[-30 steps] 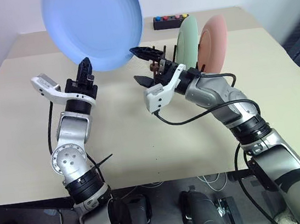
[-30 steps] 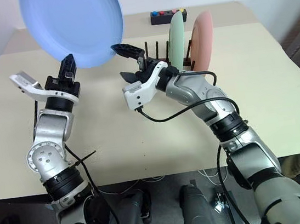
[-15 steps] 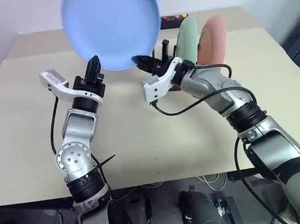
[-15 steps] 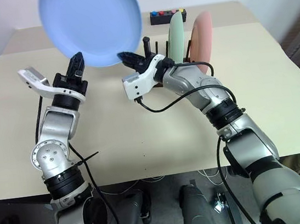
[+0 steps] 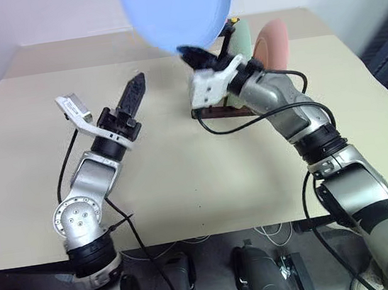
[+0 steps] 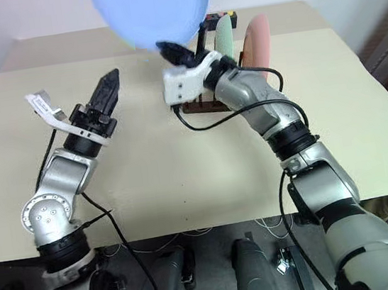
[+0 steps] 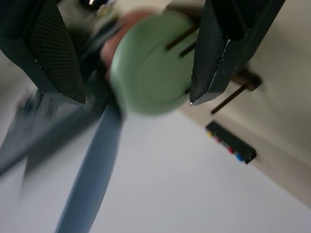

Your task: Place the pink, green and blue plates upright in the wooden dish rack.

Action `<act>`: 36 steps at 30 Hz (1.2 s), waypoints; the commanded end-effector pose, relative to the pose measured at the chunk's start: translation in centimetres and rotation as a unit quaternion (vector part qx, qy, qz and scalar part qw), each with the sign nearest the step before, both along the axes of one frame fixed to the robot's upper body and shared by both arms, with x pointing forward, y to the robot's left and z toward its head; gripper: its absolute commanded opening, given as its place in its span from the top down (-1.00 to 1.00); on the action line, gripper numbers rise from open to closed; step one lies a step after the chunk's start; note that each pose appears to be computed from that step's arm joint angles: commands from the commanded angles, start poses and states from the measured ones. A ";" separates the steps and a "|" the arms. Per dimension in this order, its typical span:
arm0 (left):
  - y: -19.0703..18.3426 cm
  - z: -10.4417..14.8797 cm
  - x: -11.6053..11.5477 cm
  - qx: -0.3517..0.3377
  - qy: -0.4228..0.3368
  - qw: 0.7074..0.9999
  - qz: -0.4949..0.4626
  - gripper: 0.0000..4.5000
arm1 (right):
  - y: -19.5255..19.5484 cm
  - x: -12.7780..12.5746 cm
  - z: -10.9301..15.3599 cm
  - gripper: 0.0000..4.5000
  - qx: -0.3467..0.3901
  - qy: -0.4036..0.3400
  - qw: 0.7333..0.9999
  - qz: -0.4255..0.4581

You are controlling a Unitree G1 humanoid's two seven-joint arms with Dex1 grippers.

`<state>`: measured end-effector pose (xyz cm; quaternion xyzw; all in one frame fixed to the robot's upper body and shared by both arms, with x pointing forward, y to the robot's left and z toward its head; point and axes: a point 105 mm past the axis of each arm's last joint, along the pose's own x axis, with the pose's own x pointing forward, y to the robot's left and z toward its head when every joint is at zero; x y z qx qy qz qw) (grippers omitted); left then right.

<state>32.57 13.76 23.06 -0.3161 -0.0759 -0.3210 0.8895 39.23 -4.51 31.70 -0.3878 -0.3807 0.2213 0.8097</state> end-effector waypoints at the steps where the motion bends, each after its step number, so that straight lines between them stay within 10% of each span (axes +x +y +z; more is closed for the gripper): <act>1: 0.3 0.0 -0.3 0.112 -0.048 0.992 -0.006 -0.53 | -2.9 -2.8 7.9 1.00 0.186 0.019 0.974 0.129; 12: 2.5 -0.8 -1.4 0.244 -0.084 0.963 -0.073 -0.53 | -3.6 -5.8 7.7 1.00 0.304 0.336 0.782 0.428; 17: 3.4 0.4 -1.6 0.251 -0.098 0.960 -0.080 -0.97 | -3.7 -4.1 5.1 1.00 0.319 0.396 0.777 0.372; 36: 2.5 1.4 -5.7 0.279 -0.160 0.940 -0.117 -0.97 | -5.1 0.0 0.6 1.00 0.387 0.469 0.729 0.315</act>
